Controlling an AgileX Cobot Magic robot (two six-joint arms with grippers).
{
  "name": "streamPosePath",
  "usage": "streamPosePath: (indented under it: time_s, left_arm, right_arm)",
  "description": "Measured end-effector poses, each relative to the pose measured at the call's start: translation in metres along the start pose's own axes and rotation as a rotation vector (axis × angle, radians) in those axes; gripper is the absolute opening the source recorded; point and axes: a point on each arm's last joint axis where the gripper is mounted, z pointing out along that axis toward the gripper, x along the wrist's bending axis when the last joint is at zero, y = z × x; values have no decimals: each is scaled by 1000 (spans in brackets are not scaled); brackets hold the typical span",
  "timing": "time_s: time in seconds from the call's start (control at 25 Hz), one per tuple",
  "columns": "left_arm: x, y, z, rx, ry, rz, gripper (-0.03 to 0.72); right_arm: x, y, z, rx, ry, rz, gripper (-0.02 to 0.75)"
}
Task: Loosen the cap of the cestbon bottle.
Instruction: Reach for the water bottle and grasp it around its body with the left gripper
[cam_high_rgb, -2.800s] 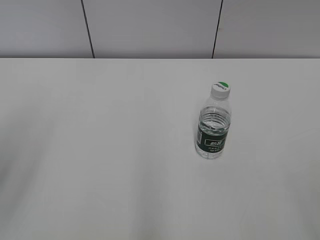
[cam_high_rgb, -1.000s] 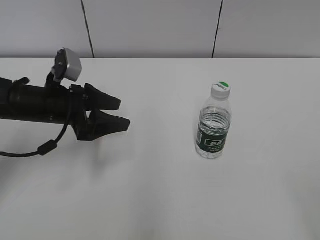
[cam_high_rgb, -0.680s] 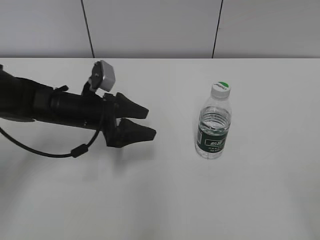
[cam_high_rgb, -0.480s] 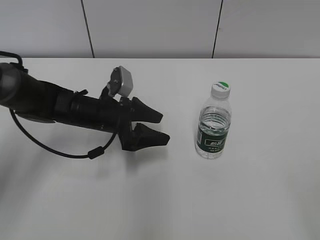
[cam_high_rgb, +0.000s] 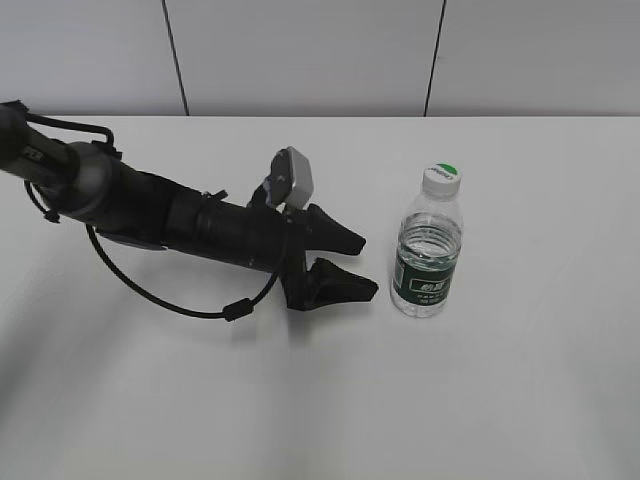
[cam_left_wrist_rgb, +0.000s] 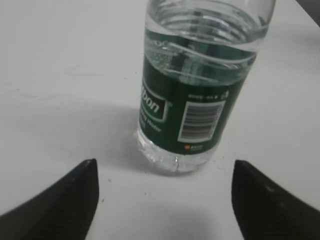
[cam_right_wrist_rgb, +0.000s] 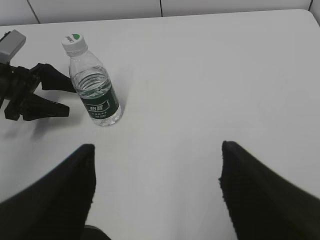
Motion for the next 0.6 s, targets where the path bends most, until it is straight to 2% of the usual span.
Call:
streamPosePath:
  time_s: [0.24, 0.6]
  left_arm:
    - [1, 10, 23, -19, -27, 57, 638]
    - [-9, 15, 51, -22, -75, 97, 645]
  right_arm:
    - [0, 0, 0, 0, 0, 0, 590]
    - [0, 0, 0, 0, 0, 0, 590]
